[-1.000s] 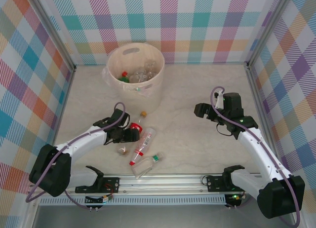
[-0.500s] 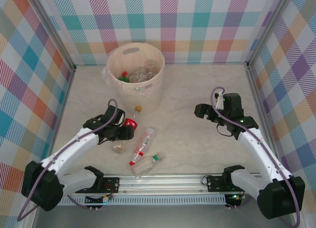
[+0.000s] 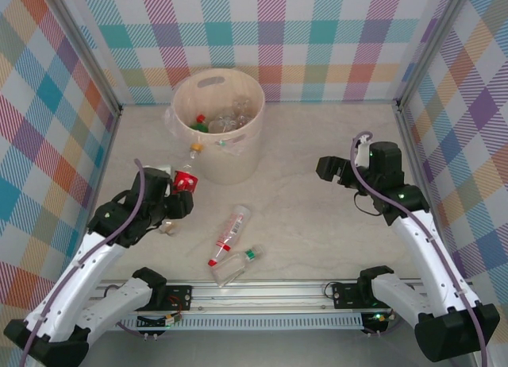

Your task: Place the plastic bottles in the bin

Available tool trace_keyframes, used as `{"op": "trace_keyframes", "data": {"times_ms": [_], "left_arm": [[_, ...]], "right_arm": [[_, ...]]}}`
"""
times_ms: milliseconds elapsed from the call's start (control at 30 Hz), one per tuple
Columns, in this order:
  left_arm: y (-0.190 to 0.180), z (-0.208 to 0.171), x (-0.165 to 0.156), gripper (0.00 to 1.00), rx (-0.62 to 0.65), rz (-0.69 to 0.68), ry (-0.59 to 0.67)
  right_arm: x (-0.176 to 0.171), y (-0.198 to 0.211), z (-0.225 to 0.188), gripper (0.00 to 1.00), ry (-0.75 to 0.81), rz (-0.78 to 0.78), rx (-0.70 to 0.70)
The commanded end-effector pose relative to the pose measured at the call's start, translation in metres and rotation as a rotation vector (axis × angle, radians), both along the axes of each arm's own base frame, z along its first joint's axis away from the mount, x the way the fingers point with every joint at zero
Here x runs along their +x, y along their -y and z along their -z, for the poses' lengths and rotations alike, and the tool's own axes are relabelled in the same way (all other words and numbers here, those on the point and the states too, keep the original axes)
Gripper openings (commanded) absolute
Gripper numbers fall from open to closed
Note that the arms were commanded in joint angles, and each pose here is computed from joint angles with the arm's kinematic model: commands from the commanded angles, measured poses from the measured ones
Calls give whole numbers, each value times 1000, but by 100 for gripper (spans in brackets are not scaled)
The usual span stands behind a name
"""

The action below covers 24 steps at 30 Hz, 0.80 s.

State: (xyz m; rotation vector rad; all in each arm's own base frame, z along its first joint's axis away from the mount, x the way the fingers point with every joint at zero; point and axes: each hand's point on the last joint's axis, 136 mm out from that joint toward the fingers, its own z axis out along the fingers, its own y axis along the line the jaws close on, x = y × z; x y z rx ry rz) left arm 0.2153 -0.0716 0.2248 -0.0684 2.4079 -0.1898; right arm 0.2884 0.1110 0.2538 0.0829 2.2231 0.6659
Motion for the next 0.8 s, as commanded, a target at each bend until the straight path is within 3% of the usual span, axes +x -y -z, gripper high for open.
{"op": "trace_keyframes", "data": {"times_ms": [0, 167, 400, 600, 767], "left_arm": [[-18, -25, -1, 54, 23, -73, 95], [-17, -76, 5, 53, -28, -48, 291], [-28, -129, -1, 52, -9, -54, 429], [49, -161, 51, 51, -164, 199, 526], [106, -185, 75, 47, -226, 442, 605]], "right_arm": [[-4, 4, -12, 96, 12, 7, -3], [-7, -7, -33, 96, 41, -44, 51], [-10, -21, -67, 94, 95, -124, 88], [0, -82, -113, 92, 208, -284, -4], [3, -156, -181, 92, 341, -485, 183]]}}
